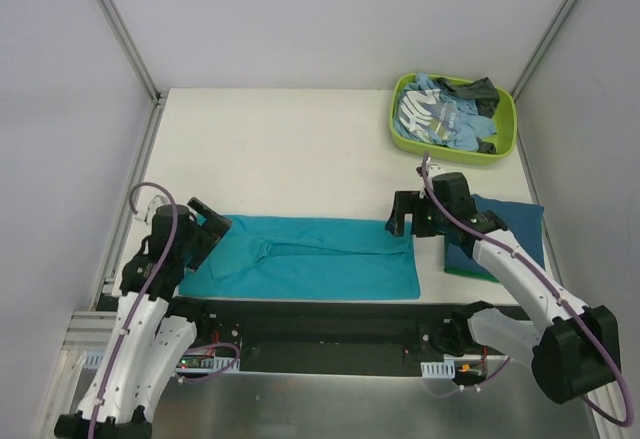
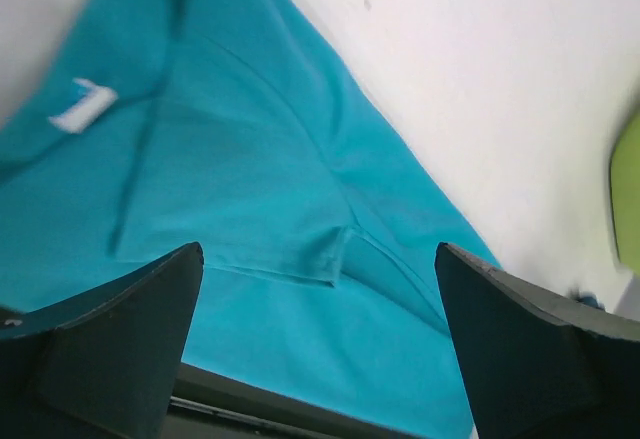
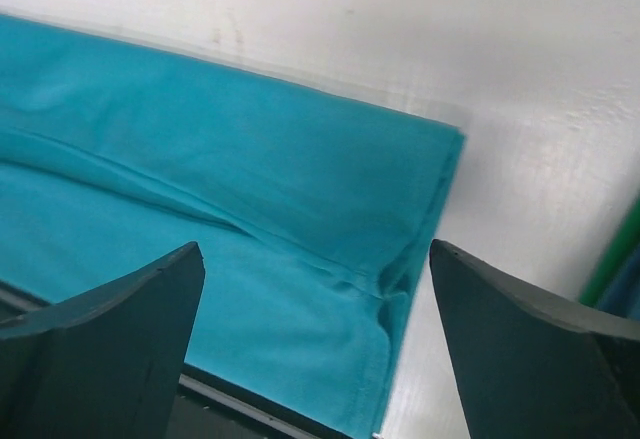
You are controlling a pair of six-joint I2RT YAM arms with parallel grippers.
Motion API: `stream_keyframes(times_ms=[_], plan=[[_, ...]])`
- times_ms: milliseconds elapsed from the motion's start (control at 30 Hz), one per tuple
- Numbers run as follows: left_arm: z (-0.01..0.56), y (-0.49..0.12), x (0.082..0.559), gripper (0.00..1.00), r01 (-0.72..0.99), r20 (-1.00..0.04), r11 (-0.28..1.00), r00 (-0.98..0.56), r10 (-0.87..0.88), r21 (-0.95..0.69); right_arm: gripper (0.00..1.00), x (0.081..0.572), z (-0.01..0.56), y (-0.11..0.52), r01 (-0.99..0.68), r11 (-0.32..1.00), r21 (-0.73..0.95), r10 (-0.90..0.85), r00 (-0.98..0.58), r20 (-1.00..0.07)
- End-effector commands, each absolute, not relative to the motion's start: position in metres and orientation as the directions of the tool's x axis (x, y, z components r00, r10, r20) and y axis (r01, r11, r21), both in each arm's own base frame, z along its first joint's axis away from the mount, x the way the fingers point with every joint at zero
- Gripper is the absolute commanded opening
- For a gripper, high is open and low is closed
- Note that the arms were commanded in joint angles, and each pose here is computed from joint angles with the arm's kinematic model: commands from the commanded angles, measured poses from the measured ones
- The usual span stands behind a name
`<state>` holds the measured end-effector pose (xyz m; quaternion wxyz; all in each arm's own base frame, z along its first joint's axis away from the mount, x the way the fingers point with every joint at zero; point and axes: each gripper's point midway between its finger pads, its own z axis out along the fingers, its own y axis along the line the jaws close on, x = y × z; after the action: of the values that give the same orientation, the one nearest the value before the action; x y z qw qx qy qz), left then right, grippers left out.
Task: Fold and stack the t-shirts
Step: Fold the other side of the tshirt into a rectangle, then rotate the tshirt 90 degrees
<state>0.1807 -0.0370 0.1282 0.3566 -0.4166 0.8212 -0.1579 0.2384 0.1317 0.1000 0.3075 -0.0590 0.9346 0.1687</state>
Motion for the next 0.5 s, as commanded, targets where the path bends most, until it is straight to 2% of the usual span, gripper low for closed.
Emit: stream_keyframes(times_ms=[0,167,333,467], plan=[[0.128,-0.093,0.207,0.99,-0.397,-0.345,0.66,-0.619,-0.706,-0.638,0.96,0.238,0.127,0.177,-0.333,0.822,0.463,0.018,-0.796,-0.605],[0.084,-0.09,0.221,0.99,-0.514,-0.267,0.682,-0.66,-0.702,-0.521,0.96,0.244,0.104,0.2,-0.337,0.802,0.493,-0.03,-0.847,-0.53],[0.052,-0.082,0.239,0.99,-0.577,-0.264,0.681,-0.643,-0.719,-0.45,0.96,0.243,0.07,0.208,-0.292,0.818,0.496,-0.063,-0.902,-0.428],[0.028,-0.079,0.255,0.99,-0.657,-0.219,0.657,-0.625,-0.749,-0.37,0.96,0.233,0.053,0.206,-0.27,0.824,0.498,-0.078,-0.925,-0.372]])
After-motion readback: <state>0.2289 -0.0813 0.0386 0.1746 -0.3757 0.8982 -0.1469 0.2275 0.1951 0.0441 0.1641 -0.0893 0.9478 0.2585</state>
